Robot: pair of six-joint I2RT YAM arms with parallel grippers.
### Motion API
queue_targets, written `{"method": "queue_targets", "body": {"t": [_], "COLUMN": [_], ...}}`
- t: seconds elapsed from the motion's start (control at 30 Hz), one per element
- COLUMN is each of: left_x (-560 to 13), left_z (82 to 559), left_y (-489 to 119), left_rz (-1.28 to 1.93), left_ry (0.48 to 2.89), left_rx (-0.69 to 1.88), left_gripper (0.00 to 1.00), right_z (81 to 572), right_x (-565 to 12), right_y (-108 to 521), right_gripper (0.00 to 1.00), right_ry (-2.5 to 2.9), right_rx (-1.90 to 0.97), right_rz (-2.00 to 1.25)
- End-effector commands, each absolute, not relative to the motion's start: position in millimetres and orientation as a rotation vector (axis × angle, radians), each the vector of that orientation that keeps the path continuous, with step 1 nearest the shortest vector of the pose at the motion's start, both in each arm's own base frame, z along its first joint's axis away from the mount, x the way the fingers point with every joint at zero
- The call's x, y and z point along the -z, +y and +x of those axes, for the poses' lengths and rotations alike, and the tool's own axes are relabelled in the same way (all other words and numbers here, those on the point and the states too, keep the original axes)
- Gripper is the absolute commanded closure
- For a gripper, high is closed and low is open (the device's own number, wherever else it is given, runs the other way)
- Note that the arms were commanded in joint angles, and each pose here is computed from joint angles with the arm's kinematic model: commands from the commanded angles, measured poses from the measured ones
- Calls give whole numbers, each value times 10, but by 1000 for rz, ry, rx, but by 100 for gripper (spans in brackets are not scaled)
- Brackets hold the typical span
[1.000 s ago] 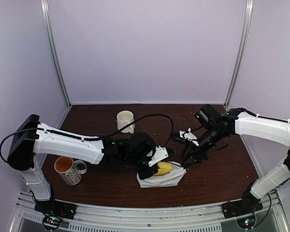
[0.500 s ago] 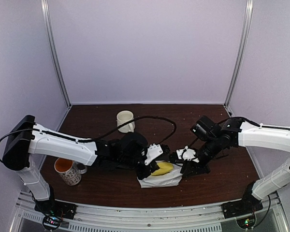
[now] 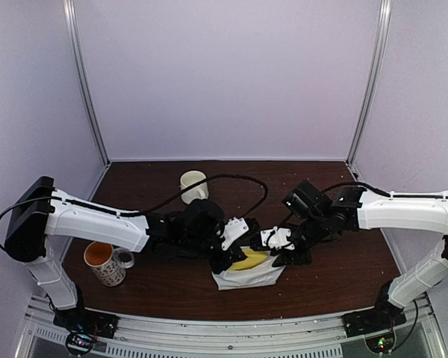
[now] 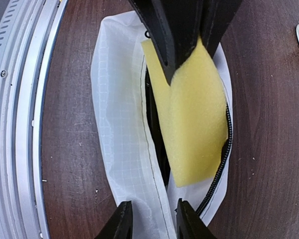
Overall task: Sort the hair-cutting tools
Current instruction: Adjust the sponge in the kit bag.
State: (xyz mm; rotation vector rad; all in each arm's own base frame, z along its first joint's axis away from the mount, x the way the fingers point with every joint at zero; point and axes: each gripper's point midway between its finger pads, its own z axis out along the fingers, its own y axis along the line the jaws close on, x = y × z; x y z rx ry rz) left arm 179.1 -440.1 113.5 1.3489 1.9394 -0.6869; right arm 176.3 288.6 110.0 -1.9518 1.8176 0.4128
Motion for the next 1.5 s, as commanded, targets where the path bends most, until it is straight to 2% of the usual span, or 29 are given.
{"method": "queue_targets", "body": {"t": [0.0,0.13,0.47,0.5,0.6,0.73,0.9,1.1,1.47], "left_x": [-1270,-1272,-1243,-1245,-1240,-1234,-1219,-1148,-710], "left_z": [1816,1814,1811,1815,1828,1835,1850,1851,1946], "left_y": [-4444,-4443,-4444,-4443,-4436,-4429,-4426,-4496,-4321], "left_rz": [1275,1268,1283,1283,1282,1283,1295,1363,1354], "left_ry": [1930,1925,1935,1935,1938,1940,1944,1964,2176], "left_rx": [835,895,919,920,924,931,915,898,724], "left_gripper": [100,100,100,100,100,100,100,100,100], "right_z": [1873,1918,1951,1959,1957,1949,1868,1787,1919], "right_x": [-1042,-939,-843,-848,-829,-868,-1144,-1428,-1751], "right_y": [2893,2908,2994,3010,3033,3043,3040,3055,2971], "right_gripper": [67,62,62,64,78,91,100,100,100], "right_ry": [1777,1778,1779,1778,1782,1772,1691,1625,1589], "right_rx": [-313,-258,-232,-232,-242,-246,-289,-338,-322], "right_rz": [-1950,-1957,-2007,-2007,-2016,-2019,-1997,-1981,-1802]}}
